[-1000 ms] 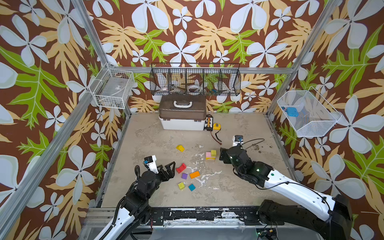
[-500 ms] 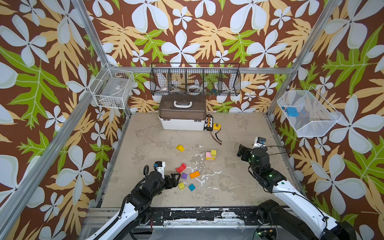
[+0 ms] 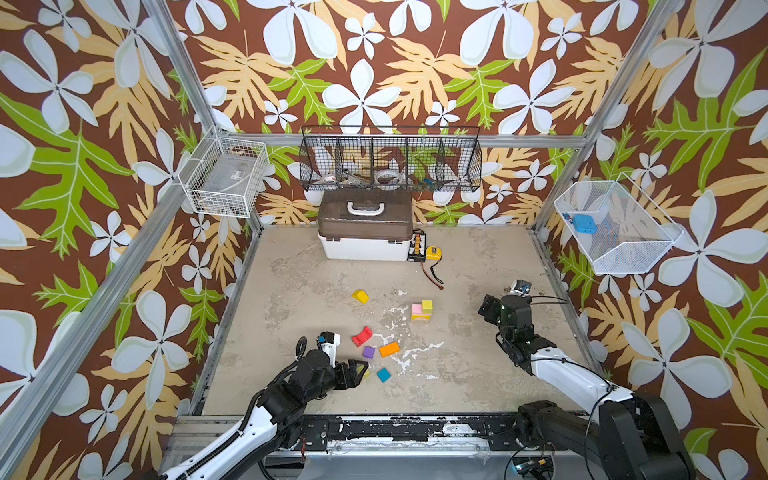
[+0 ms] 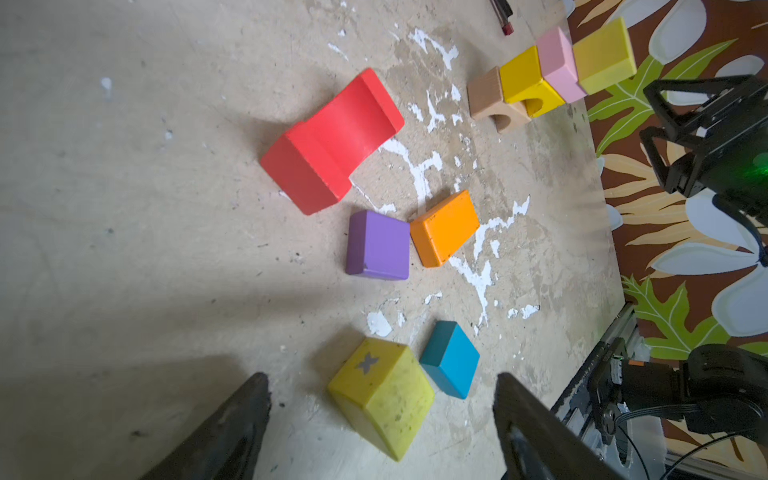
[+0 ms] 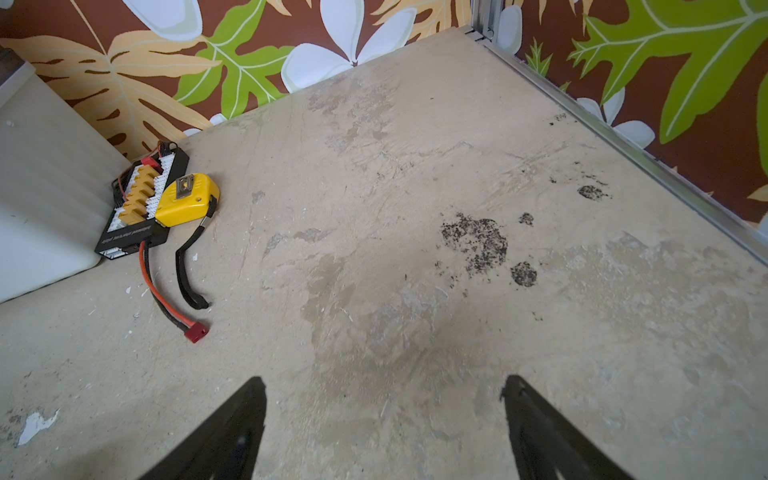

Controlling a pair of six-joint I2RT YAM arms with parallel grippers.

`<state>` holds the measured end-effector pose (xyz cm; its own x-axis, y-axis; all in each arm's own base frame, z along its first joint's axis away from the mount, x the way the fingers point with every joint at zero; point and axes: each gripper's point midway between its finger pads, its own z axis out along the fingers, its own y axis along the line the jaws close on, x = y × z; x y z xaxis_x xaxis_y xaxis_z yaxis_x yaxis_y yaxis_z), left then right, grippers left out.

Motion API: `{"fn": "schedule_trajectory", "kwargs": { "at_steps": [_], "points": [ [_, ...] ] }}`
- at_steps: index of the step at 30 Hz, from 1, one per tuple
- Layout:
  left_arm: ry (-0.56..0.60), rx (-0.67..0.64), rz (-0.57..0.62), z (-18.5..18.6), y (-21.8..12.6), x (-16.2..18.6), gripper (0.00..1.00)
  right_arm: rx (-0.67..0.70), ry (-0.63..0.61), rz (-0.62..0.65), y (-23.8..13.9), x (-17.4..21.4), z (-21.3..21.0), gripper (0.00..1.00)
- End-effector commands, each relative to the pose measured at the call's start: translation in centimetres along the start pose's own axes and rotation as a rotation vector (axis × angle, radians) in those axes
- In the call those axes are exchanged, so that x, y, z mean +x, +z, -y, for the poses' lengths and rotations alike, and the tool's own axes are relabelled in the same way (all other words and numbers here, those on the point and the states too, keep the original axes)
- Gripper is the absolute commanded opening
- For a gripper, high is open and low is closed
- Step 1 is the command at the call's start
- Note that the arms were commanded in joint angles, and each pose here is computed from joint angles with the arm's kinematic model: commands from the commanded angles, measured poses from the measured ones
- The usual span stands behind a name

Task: Build the wood block tower
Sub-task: 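Open the right gripper and withdraw it while the left gripper moves toward the yellow cube, then lower the left gripper over the large yellow cube near the teal cube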

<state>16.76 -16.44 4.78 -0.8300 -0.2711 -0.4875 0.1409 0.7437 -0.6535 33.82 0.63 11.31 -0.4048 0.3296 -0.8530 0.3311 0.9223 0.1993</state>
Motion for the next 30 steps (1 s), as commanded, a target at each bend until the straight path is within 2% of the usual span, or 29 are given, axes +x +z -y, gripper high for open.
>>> {"fn": "schedule_trajectory", "kwargs": {
  "at_steps": [1,15,24,30],
  "points": [
    [-0.002,0.035,0.013,0.8,0.0,-0.3,0.86,0.001,0.026,0.042,0.2,-1.2,-0.4,0.88],
    [0.071,0.052,-0.086,2.2,1.0,2.6,0.86,-0.019,0.019,0.032,0.3,-0.9,-0.7,0.86],
    [0.119,0.063,-0.119,3.3,1.2,3.6,0.8,-0.023,0.014,0.023,0.4,-0.7,-0.8,0.84],
    [0.13,-0.03,-0.125,2.2,1.8,3.7,0.76,-0.022,0.015,0.023,0.5,-0.8,-0.8,0.83]
  ]
}}
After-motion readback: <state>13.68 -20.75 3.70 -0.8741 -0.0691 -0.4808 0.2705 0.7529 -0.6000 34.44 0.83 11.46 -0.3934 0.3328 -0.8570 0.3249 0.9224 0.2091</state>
